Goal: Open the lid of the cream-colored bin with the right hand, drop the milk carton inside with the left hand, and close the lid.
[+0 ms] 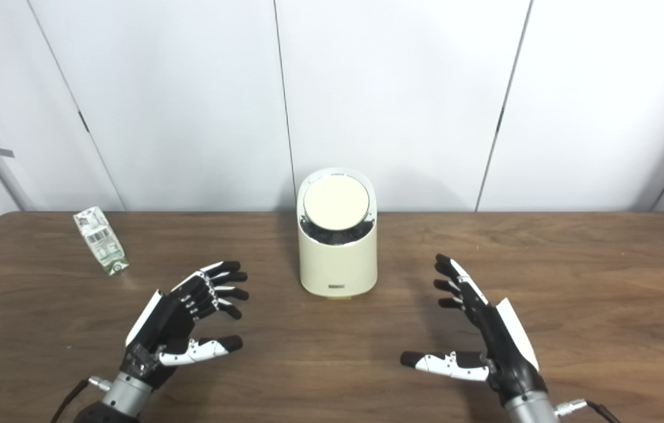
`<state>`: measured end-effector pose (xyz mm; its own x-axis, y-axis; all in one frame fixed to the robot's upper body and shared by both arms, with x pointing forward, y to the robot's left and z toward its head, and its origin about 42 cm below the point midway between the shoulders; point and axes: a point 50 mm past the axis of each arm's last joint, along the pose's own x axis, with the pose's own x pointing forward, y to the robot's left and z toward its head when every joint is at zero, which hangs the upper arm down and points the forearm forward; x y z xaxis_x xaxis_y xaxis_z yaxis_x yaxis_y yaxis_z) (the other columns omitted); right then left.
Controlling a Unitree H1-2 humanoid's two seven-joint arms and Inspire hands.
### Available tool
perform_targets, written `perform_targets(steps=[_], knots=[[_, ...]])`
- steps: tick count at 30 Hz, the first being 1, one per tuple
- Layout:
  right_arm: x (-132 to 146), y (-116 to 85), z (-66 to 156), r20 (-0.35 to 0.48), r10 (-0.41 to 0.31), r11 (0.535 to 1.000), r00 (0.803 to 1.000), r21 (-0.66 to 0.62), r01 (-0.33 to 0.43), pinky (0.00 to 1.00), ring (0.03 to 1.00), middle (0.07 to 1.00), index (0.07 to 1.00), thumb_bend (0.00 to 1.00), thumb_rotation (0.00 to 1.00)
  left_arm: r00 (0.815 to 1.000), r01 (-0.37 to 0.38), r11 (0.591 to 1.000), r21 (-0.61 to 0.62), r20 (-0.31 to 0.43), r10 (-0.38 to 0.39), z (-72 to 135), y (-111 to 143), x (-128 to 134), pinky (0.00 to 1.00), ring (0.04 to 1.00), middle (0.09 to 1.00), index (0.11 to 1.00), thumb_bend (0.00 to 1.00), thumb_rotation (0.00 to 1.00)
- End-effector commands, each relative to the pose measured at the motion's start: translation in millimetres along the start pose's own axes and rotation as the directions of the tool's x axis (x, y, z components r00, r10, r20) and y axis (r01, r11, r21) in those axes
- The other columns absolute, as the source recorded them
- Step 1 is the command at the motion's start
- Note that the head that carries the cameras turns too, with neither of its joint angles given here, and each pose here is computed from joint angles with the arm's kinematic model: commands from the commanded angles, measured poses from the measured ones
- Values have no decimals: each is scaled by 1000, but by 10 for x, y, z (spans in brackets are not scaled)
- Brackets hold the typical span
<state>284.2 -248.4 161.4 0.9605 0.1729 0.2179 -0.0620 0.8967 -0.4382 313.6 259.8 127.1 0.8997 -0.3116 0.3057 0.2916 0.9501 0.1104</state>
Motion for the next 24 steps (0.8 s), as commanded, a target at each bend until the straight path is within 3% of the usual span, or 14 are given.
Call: perform_targets(steps=[1,24], knots=[[72,-63,153,83,-22,1000,996,0,22,759,858,918,928,796,236,1000,1,1000,15,0,-1,-39,22,-35,555,696,788,838,828,100],[46,-21,103,91,-24,1000,996,-4,25,750,851,903,923,790,250,1000,-2,999,38,-4,2,-96,-10,-84,572,703,799,840,816,131]])
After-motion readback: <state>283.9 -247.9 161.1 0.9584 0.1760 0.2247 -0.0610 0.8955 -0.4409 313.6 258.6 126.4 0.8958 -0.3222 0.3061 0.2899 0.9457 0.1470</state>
